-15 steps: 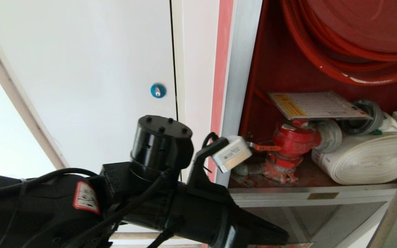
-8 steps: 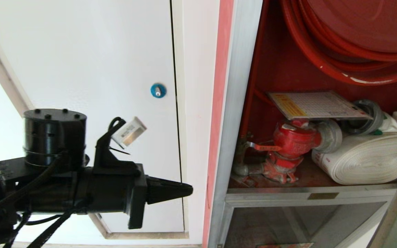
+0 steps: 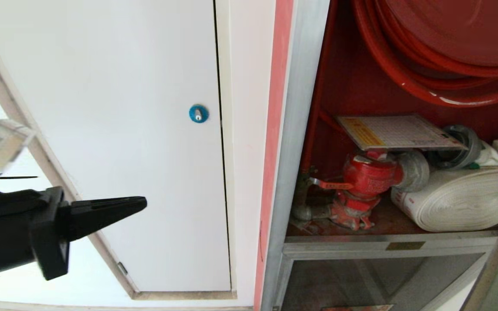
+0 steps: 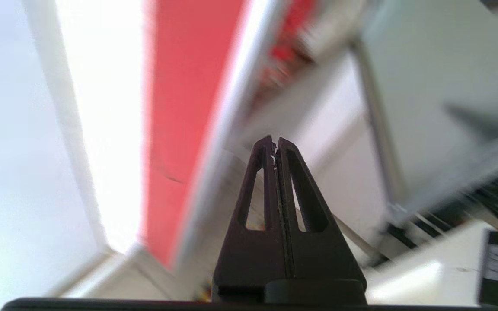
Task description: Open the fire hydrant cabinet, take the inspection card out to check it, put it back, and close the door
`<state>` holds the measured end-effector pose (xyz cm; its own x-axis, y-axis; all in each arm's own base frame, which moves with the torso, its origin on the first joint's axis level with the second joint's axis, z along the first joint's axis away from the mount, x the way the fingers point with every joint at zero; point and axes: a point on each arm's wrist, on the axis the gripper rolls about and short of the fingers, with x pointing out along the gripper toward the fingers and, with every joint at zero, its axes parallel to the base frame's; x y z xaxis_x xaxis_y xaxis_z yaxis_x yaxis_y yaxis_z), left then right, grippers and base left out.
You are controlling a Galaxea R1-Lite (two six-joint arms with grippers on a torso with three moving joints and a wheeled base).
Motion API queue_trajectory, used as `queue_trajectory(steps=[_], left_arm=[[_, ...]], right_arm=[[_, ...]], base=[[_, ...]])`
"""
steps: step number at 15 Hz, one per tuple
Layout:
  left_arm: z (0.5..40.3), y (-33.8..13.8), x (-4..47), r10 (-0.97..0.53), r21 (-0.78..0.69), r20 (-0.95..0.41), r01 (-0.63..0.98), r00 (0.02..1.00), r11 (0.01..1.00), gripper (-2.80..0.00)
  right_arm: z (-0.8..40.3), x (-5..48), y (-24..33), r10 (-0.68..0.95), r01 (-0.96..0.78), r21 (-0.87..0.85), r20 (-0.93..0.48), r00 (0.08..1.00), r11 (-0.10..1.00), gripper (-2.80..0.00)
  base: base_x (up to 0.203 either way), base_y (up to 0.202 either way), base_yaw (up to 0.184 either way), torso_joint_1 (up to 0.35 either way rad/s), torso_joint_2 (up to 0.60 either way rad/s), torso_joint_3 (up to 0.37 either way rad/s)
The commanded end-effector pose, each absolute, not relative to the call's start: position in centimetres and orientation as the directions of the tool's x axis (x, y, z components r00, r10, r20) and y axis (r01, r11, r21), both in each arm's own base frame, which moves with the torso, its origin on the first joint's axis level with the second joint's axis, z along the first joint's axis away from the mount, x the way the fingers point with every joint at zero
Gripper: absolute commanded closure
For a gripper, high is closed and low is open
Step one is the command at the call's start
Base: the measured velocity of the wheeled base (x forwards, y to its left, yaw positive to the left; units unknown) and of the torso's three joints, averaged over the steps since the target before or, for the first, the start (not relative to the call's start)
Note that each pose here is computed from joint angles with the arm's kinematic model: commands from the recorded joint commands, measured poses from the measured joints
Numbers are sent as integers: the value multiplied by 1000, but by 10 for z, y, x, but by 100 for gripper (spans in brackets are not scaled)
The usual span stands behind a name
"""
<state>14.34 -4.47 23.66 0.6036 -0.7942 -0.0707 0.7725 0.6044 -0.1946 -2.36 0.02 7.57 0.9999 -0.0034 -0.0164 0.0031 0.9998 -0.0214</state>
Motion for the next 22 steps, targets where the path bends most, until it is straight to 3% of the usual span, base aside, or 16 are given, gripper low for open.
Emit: queue_trajectory(steps=[1, 4, 11, 19, 22], left_arm=[[248, -27, 115, -732, -121, 15, 728, 681, 675, 0], [254, -12, 79, -636, -62, 86, 641, 767, 765, 0], [237, -14, 2, -592, -56, 111, 599, 799, 799, 0], [192, -15, -61, -589, -85, 81, 594, 804, 800, 0], [169, -11, -65, -464, -63, 94, 471, 881, 880, 0]], right_arm=[[76, -24, 0, -3, 3, -21, -18, 1000, 1000, 0], [76, -24, 0, -3, 3, -22, -18, 1000, 1000, 0], [75, -23, 0, -3, 3, -21, -18, 1000, 1000, 0], [76, -23, 0, -3, 3, -20, -17, 1000, 1000, 0], [76, -23, 0, -3, 3, -21, -17, 1000, 1000, 0]], base=[[0, 0, 0, 0, 0, 0], [0, 0, 0, 0, 0, 0], [0, 0, 0, 0, 0, 0], [0, 0, 0, 0, 0, 0], [0, 0, 0, 0, 0, 0]])
